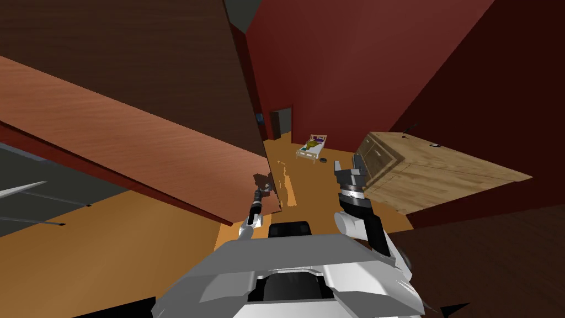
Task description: Push the door open
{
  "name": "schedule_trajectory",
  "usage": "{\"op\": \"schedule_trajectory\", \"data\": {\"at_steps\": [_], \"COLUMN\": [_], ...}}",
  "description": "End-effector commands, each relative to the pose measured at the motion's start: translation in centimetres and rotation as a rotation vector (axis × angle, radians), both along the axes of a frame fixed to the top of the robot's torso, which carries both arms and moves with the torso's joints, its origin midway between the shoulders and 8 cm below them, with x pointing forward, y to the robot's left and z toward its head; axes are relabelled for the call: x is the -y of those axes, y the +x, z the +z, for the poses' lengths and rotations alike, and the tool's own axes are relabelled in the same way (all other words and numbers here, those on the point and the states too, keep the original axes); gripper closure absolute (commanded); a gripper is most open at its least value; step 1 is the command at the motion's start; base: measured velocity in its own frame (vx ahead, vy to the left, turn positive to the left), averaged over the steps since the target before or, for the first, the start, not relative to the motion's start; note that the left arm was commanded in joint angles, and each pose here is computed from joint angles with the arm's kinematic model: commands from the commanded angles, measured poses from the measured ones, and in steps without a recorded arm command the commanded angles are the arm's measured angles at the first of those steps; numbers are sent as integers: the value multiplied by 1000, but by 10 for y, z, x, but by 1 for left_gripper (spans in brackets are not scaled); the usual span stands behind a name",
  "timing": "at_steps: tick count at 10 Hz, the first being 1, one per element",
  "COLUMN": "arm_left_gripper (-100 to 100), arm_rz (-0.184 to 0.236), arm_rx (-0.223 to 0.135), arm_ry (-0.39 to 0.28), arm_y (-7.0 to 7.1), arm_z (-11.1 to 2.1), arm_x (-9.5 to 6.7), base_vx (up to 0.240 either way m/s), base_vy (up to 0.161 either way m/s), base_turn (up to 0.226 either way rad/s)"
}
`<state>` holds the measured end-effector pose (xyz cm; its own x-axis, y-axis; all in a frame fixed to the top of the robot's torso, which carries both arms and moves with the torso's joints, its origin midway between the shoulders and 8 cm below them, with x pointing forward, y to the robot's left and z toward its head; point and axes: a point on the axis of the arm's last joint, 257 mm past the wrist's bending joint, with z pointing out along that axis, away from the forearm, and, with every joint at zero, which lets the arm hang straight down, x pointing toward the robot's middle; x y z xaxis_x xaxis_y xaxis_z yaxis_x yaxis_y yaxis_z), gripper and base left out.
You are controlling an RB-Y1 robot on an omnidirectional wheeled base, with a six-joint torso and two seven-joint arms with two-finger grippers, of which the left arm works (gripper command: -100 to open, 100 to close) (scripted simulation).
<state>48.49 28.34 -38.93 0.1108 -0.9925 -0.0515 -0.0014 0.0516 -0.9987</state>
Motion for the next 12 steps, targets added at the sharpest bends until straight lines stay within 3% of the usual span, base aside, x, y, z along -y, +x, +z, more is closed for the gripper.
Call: {"op": "schedule_trajectory", "data": {"at_steps": [1, 7, 12], "arm_left_gripper": [100, 100, 100], "arm_rz": [36, 94, 113], "arm_rx": [15, 10, 5], "arm_ry": [10, -21, -46], "arm_y": [1, -2, -4], "arm_z": [5, 2, -2], "arm_x": [-16, -8, 3], "base_vx": [258, 197, 101], "base_vy": [-93, -82, -72], "base_turn": [146, 113, 58]}}
